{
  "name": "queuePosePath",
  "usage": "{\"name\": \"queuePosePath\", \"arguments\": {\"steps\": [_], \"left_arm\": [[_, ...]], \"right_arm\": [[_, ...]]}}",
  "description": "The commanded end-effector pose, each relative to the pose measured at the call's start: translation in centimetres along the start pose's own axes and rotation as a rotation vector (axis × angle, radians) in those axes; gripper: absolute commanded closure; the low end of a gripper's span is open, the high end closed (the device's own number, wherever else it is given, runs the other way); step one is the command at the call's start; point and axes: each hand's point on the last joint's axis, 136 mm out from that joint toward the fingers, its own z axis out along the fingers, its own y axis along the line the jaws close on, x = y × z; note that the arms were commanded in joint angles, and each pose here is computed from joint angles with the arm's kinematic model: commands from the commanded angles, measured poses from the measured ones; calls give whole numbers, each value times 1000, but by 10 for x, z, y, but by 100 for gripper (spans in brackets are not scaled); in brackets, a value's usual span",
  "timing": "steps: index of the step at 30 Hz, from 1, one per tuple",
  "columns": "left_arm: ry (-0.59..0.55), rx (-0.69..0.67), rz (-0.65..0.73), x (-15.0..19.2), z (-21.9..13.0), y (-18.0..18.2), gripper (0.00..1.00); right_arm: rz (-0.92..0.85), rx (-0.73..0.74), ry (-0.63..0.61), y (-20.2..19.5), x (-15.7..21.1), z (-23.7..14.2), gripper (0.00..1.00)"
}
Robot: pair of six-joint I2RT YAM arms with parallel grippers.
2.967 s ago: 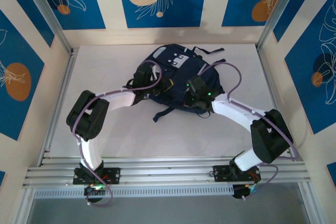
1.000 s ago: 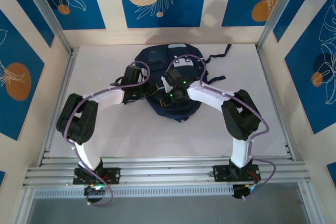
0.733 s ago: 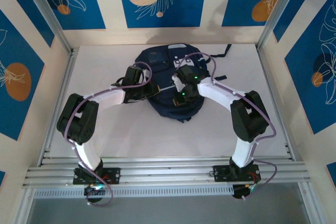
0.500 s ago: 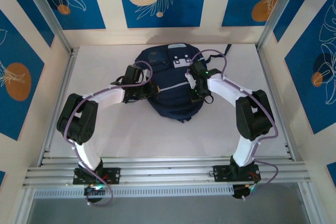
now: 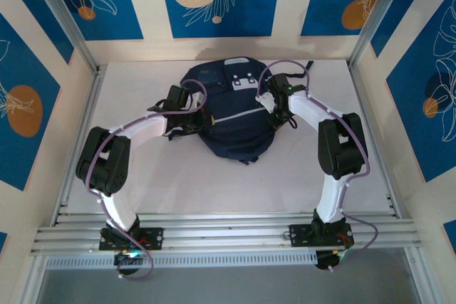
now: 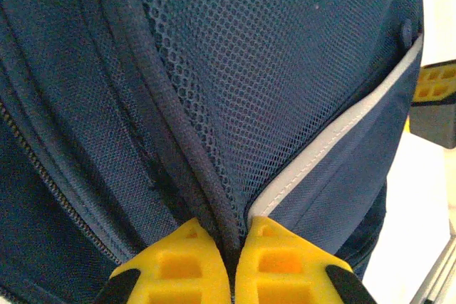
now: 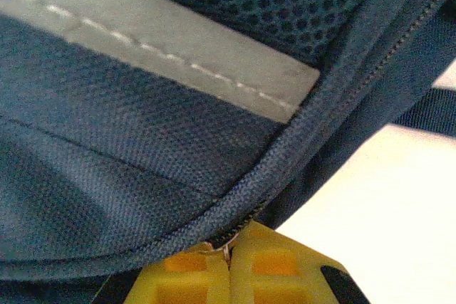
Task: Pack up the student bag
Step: Unzip the student bag at the top-center of the table.
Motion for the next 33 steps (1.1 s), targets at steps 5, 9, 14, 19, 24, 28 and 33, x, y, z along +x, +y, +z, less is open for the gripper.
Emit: {"name": "queuePosePath", "arguments": {"steps": [5, 9, 14, 19, 24, 28, 33], "left_arm": [[-136, -125, -46, -63, -32, 39, 100], [-142, -132, -83, -75, -34, 34, 61], [-149, -160, -124, -59, -50, 34, 40], [-149, -150, -183, -15, -59, 28, 38], [-98, -113, -293, 42, -39, 29, 38], [-73, -179, -275, 61, -35, 38, 37], [-111, -332, -135, 38, -70, 47, 30]], "right_arm": [[-32, -323, -159, 112, -11, -18, 100], [-55, -433, -209, 172, -33, -28, 100], [-46, -447, -239, 209, -72, -42, 100], [69, -436, -226, 215, -92, -50, 100], [71, -474, -201, 232, -85, -53, 100], [81, -466, -150, 232, -71, -48, 100], [102, -486, -166, 233, -65, -54, 100]]}}
